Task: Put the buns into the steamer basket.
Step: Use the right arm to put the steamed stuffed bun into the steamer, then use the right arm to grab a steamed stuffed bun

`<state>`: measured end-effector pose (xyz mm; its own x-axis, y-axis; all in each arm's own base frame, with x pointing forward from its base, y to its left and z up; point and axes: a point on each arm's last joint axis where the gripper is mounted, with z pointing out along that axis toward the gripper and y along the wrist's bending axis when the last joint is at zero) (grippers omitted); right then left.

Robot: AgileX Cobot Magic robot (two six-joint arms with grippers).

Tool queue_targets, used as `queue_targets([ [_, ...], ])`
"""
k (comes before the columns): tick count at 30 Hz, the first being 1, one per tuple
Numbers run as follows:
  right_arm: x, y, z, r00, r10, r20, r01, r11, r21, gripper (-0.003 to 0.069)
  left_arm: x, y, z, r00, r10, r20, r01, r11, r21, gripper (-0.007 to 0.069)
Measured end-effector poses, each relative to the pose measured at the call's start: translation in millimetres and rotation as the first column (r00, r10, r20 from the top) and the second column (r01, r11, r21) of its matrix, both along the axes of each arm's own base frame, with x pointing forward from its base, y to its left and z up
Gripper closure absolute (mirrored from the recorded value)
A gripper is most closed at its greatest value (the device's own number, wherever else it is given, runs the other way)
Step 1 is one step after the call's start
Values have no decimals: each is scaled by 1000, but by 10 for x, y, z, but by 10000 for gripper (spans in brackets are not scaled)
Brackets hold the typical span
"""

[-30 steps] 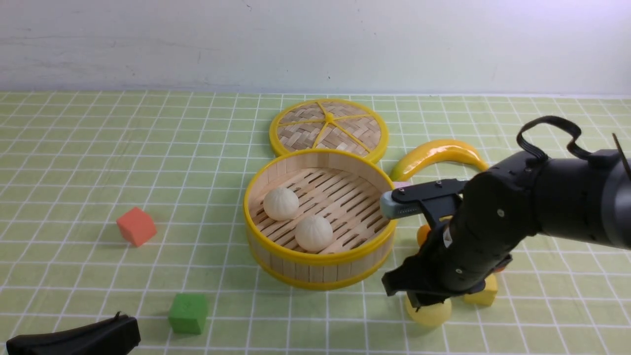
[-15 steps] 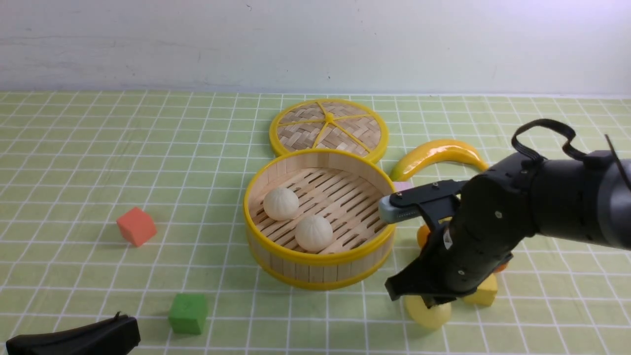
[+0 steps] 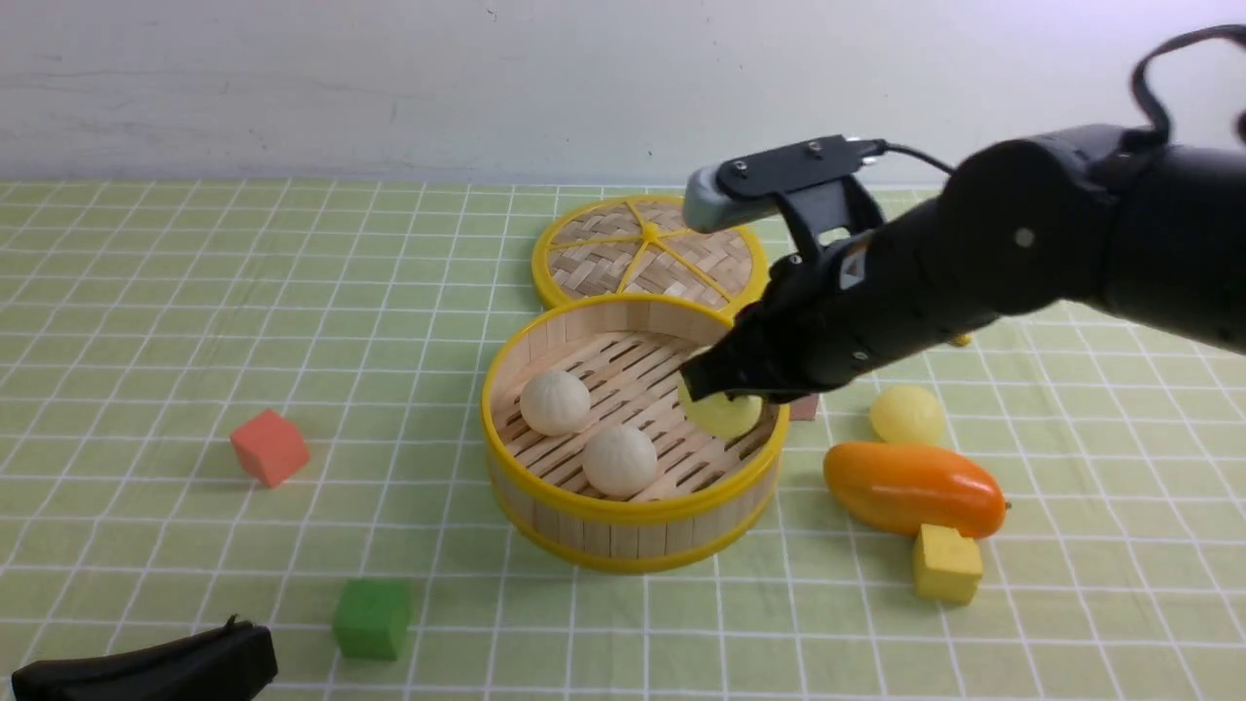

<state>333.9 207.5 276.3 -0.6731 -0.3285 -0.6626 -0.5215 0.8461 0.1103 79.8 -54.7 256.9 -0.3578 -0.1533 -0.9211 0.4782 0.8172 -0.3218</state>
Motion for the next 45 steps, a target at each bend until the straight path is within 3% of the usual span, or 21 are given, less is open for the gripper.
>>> queue_targets([
  [5, 298, 98, -407, 998, -12, -58, 9, 999, -53, 611, 0, 0, 0, 1000, 0, 0, 0, 1000, 0, 603],
  [9, 383, 125, -580, 997, -9, -76, 2, 996, -87, 484, 0, 0, 0, 1000, 0, 0, 0, 1000, 0, 595],
  [13, 372, 119, -527, 998, -7, -70, 1, 996, -85, 346, 0, 0, 0, 1000, 0, 0, 0, 1000, 0, 589],
  [14, 338, 102, -446, 998, -4, -69, -2, 996, -84, 269, 0, 0, 0, 1000, 0, 0, 0, 1000, 0, 587],
  [18, 192, 2, -13, 1000, 7, -4, -7, 997, -72, 199, 0, 0, 0, 1000, 0, 0, 0, 1000, 0, 587],
  [22, 138, -229, 281, 998, -48, 41, 52, 994, -101, 212, 0, 0, -1, 1000, 0, -1, 0, 1000, 0, 586],
  [23, 192, -456, 296, 991, -136, 16, 137, 981, -135, 246, 0, 0, -1, 1000, 0, -1, 0, 1000, 0, 587],
  [24, 199, -484, 292, 989, -148, 11, 148, 979, -139, 246, 0, 0, -1, 1000, 0, -1, 0, 1000, 0, 587],
  [28, 504, -993, -162, 927, -346, -143, 312, 925, -219, 322, 0, 0, -1, 1000, 0, -1, 0, 1000, 0, 587],
  [32, 707, -1127, -503, 895, -400, -196, 366, 912, -187, 349, 0, 0, -1, 1000, 0, -1, 0, 1000, 0, 585],
  [45, 991, -1172, -837, 888, -415, -198, 391, 908, -153, 359, 0, 0, -1, 1000, 0, -1, 0, 1000, 0, 573],
])
